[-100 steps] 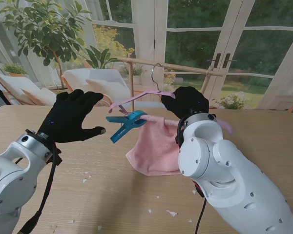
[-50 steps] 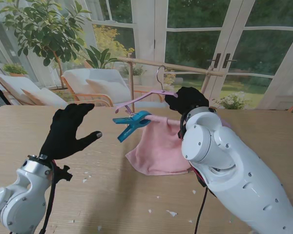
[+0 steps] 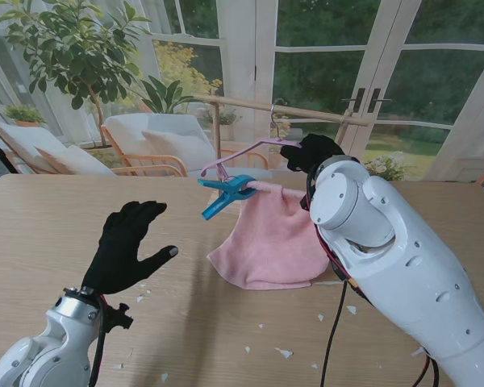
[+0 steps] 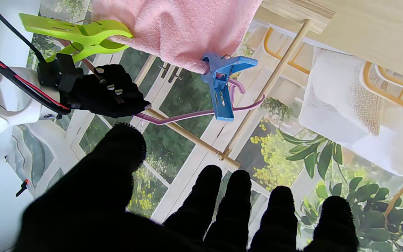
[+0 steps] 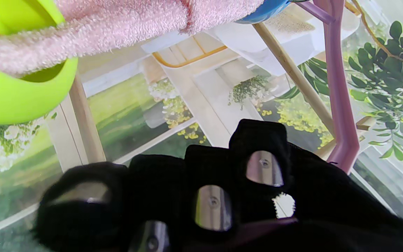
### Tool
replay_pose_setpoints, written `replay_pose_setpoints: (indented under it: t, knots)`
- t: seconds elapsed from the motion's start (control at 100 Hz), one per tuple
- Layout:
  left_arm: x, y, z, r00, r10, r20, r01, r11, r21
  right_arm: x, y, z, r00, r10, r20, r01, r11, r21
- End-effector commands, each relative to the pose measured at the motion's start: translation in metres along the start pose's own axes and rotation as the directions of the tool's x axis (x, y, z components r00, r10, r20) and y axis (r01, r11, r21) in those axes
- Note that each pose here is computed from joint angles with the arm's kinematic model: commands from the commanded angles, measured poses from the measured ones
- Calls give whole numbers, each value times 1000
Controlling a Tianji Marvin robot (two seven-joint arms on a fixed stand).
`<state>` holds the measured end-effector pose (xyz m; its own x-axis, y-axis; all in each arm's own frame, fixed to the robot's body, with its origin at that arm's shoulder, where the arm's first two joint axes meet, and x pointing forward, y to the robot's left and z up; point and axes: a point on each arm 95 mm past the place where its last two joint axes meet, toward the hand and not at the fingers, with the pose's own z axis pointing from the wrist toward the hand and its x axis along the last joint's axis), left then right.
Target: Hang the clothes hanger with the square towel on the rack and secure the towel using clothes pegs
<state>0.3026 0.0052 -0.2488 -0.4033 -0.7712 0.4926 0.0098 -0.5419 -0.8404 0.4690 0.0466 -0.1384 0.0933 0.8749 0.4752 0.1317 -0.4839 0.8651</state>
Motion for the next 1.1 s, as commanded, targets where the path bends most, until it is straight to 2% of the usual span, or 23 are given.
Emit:
replay_pose_setpoints:
  t: [0.0, 0.31, 0.54, 1.09]
  knots:
    - [0, 5, -2, 1000, -12, 2, 12, 1000, -20, 1, 4, 5, 1000, 7, 11, -7, 1000, 9]
    - [-4, 11, -5, 1000, -19, 7, 20, 999, -32, -5, 10, 25, 996, 48, 74, -52, 997, 52]
    - [-5, 13, -6, 1000, -13, 6, 13, 999, -34, -12, 7, 36, 991, 74, 109, -83, 993, 82]
    - [-11, 20, -9, 1000, -2, 25, 4, 998, -58, -25, 0, 50, 981, 90, 172, -111, 987, 116]
